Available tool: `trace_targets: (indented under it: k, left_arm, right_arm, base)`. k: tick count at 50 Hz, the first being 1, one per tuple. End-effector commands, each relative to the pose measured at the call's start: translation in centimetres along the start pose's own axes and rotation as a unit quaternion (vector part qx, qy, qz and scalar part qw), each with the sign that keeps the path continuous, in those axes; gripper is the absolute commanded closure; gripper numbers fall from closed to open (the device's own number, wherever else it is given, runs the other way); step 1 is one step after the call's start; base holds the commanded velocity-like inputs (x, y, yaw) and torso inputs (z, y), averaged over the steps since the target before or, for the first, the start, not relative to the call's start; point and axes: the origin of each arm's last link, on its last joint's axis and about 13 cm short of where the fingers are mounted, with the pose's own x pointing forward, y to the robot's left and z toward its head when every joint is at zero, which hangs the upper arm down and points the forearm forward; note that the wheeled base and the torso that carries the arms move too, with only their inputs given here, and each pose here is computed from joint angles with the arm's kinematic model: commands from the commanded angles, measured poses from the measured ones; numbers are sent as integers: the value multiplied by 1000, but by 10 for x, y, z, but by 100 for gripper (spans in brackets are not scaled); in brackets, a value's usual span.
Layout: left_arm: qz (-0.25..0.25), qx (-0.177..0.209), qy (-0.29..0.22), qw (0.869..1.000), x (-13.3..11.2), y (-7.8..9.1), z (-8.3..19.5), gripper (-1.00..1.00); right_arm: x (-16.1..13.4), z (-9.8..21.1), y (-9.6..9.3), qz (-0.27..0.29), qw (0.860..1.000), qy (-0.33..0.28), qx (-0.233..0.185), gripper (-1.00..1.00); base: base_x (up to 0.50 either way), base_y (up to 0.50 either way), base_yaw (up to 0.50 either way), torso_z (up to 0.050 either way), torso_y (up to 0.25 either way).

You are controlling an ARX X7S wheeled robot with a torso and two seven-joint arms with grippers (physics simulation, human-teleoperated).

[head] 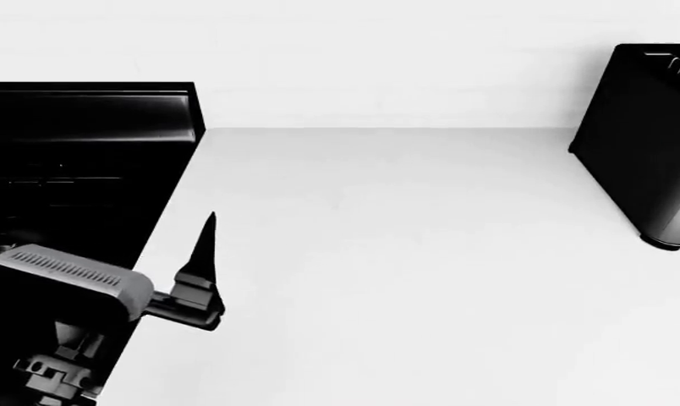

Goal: Pick the apricot, lemon from the counter and place them in the cabinet. Then close the cabinet.

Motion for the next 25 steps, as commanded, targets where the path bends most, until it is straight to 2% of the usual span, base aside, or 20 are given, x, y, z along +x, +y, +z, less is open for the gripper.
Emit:
trace_targets:
  k: [1,8,15,25]
  left_arm:
    - [16,-7,-14,1000,-5,4,5,-100]
    - [30,-14,-28,999,-11,8,9,-100]
    - [56,-27,-52,997,-21,15,16,-100]
    - [81,-35,-76,993,-34,21,23,-100]
  right_arm:
    - [-43,-9,-12,-33,999,4,-11,-100]
    - [-60,-12,-23,-86,996,-14,-1,-100]
    - [-71,-17,-37,-163,986,-45,3,-100]
    - [-83,-37,-49,-233,970,-70,14,-100]
  base:
    - [0,0,0,0,0]
    - [0,0,0,0,0]
    - [0,0,0,0,0]
    - [0,0,0,0,0]
